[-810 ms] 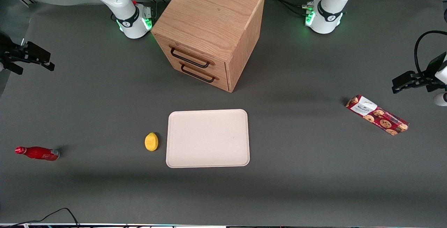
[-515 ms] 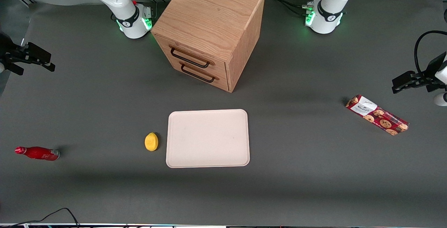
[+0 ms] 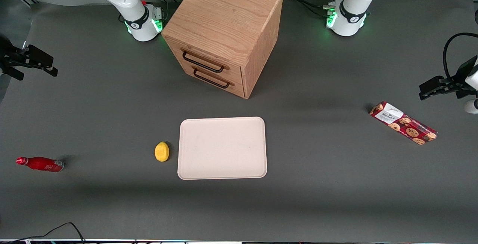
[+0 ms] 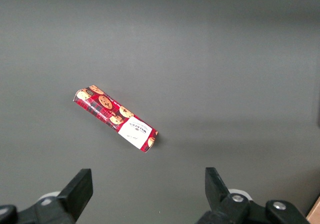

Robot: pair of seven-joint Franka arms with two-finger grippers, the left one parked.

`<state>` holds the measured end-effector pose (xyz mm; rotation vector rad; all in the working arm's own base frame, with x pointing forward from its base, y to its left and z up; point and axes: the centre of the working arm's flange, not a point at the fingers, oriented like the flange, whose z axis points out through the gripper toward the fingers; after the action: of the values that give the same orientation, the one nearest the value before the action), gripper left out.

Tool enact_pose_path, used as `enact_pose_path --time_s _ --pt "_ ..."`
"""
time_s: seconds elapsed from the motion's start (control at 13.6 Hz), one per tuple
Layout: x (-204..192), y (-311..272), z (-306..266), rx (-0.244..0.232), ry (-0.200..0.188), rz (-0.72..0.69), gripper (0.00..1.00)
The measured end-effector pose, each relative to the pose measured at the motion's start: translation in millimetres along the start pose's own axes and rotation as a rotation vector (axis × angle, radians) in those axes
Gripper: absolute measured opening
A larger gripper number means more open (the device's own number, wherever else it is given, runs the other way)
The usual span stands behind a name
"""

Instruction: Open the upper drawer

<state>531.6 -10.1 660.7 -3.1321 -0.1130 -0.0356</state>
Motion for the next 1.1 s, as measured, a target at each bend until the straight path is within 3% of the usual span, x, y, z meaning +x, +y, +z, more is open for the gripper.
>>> enact_pose_path --time_s 0.52,0.88,1.1 --pt "1.3 -17.5 -0.5 0.000 0.001 -0.033 1.00" --pt "-0.7 -109.5 1.5 0.004 -0.003 -0.201 1.00" --pt "-9.1 -165.3 13.6 0.003 -0.051 -0.304 1.00"
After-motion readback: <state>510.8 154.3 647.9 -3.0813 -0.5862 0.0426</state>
